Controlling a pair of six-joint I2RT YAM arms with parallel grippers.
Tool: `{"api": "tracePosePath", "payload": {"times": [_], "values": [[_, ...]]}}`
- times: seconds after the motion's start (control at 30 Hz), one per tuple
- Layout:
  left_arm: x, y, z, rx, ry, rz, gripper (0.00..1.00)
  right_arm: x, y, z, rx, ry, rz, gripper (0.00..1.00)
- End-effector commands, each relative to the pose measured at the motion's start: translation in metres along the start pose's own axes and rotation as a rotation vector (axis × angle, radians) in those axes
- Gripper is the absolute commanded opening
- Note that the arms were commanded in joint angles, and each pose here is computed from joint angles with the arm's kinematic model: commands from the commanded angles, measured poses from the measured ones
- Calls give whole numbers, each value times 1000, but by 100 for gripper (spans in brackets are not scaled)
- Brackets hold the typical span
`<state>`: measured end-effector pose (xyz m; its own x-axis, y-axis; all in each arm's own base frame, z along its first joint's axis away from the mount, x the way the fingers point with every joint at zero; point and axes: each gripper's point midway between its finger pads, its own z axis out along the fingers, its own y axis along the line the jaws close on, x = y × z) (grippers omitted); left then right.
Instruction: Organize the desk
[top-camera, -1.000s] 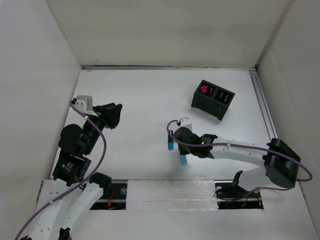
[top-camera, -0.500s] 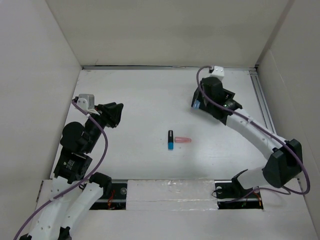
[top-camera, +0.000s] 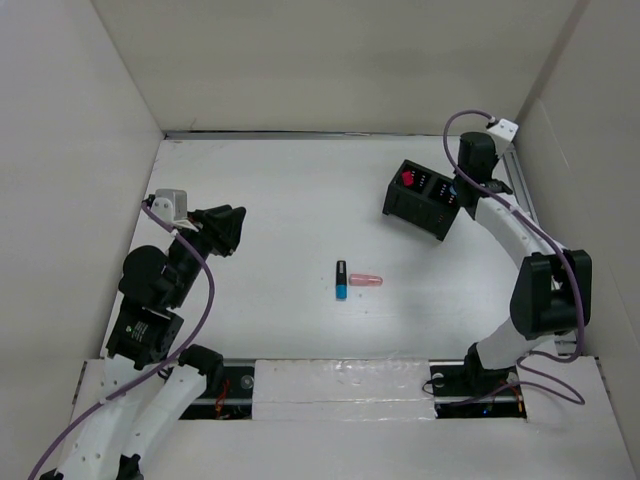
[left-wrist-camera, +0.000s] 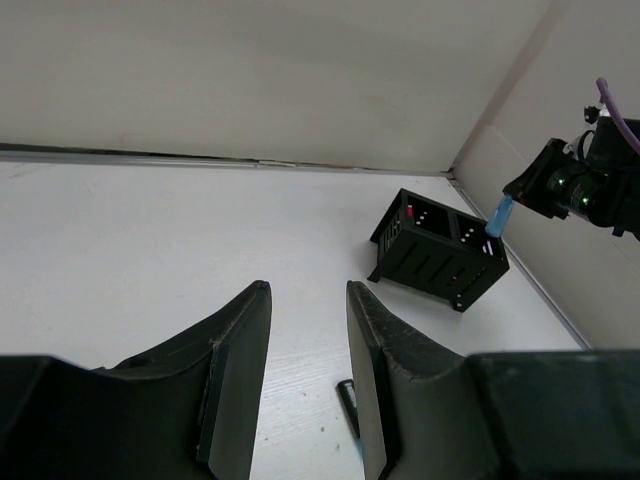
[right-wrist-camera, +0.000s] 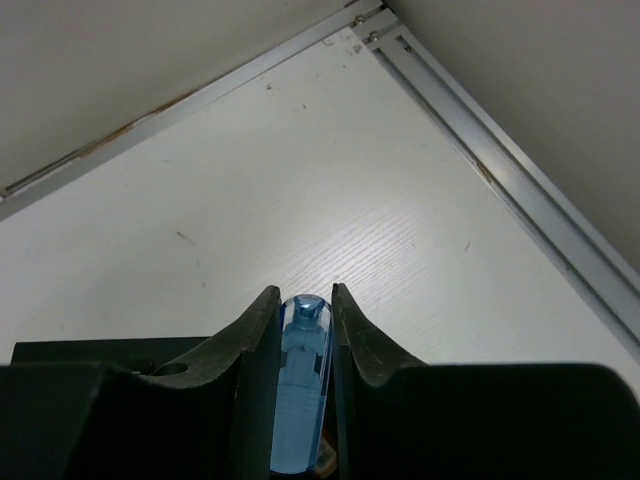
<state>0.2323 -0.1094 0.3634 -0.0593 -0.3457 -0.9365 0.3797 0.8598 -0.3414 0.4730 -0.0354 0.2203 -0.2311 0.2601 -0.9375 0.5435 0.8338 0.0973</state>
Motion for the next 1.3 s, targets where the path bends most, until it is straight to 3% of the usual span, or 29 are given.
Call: {"api": "tracePosePath", "payload": {"times": [0.0,0.57,0.7,0.83,0.9,0.97,1.0,1.1,1.13,1.23,1.27], "values": [[-7,-5,2,25,-32,3,32,-40,2,-3,4,-153,47,7],[-7,-5,1,23,-32,3,32,-1,22,-10,20,-148,-17,11],[-6,-4,2,20,-28,3,32,-1,23,-14,21,-138,-29,27],[-6,-5,2,24,-30,3,32,-5,28,-21,-3,-128,-26,55],[-5,-4,3,21,-22,3,32,-2,38,-34,-65,-109,-24,61],[-5,-5,3,24,-25,2,32,-5,45,-44,-110,-107,-11,62],[-7,-5,2,26,-31,3,32,-6,50,-52,-150,-98,-12,62],[-6,-4,2,20,-28,3,32,9,76,-89,-395,-34,-25,45],[-8,-4,1,20,-33,2,32,20,89,-105,-486,-14,-38,30],[-10,-6,-1,28,-47,2,32,65,108,-150,-754,88,-78,14],[-10,-5,0,25,-43,2,32,95,115,-171,-854,153,-112,12]]}}
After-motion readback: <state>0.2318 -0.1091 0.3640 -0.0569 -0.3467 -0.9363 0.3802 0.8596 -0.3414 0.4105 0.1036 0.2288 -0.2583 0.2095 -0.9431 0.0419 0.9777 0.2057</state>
